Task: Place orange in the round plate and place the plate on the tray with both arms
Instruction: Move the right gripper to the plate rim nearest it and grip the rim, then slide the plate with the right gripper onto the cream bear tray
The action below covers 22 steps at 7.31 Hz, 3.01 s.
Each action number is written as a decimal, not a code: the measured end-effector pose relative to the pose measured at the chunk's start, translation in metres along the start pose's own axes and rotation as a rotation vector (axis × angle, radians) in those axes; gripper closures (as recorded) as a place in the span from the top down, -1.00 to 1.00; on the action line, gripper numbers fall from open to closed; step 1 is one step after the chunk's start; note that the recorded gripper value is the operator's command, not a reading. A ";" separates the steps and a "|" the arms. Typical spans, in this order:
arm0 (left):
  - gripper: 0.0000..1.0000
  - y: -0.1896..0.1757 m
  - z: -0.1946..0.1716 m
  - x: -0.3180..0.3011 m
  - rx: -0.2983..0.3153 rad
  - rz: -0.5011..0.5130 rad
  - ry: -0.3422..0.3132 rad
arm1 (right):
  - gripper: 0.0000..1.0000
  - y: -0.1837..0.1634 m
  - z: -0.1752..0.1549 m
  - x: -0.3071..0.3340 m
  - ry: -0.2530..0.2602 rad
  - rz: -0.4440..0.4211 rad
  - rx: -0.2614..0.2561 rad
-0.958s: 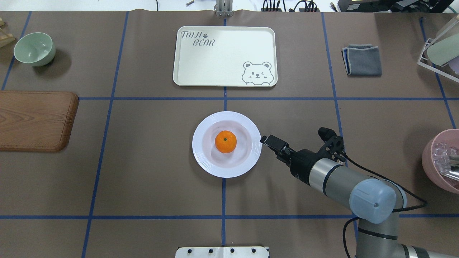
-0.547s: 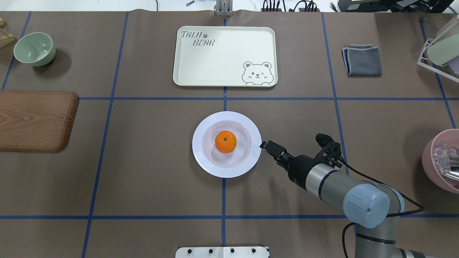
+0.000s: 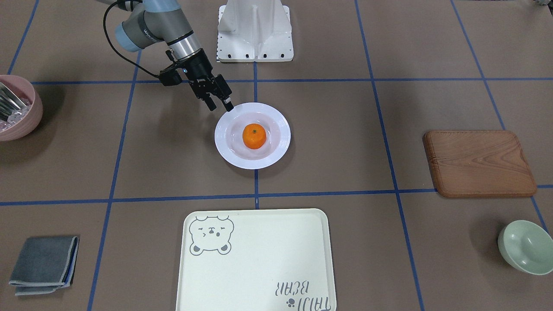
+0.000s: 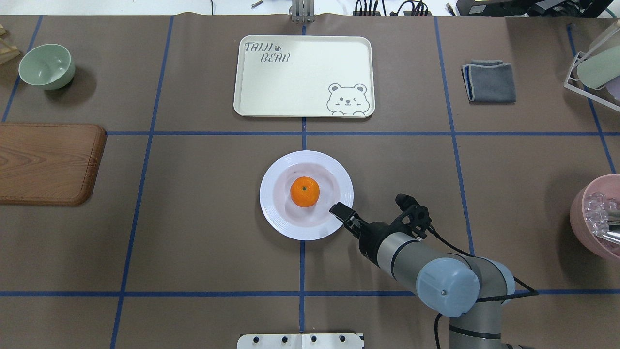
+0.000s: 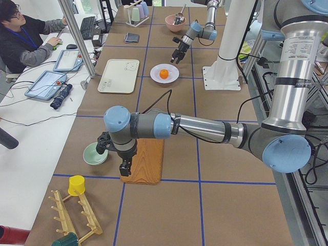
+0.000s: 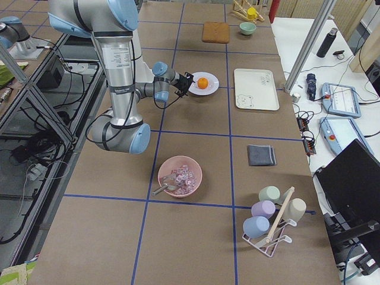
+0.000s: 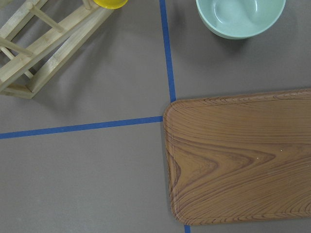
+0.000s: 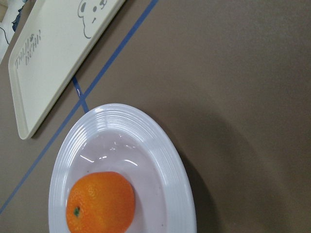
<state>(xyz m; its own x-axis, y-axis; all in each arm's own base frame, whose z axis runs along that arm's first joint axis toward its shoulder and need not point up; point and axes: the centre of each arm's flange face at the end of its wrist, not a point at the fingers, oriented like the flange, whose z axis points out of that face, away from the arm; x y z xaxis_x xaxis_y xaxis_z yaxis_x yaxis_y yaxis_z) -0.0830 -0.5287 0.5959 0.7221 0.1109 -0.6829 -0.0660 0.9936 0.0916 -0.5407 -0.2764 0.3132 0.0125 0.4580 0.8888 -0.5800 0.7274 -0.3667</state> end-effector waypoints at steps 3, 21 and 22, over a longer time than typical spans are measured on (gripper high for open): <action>0.97 0.002 0.001 -0.001 -0.001 -0.002 0.000 | 0.79 0.019 0.013 -0.016 -0.018 0.058 0.000; 0.97 0.005 0.003 -0.001 -0.002 0.000 0.012 | -1.00 0.012 0.012 -0.033 -0.068 0.099 0.050; 0.97 0.004 0.003 0.000 -0.002 0.000 0.012 | -1.00 0.012 0.006 -0.039 -0.083 0.106 0.050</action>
<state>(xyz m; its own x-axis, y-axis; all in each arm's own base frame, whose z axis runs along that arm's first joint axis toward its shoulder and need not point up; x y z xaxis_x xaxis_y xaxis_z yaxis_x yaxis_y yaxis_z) -0.0817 -0.5244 0.5987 0.7136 0.1113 -0.6917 -0.0673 0.9936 0.0905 -0.5531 -0.2890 0.2762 -0.1171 0.4854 0.8664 -0.6146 0.6499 -0.4471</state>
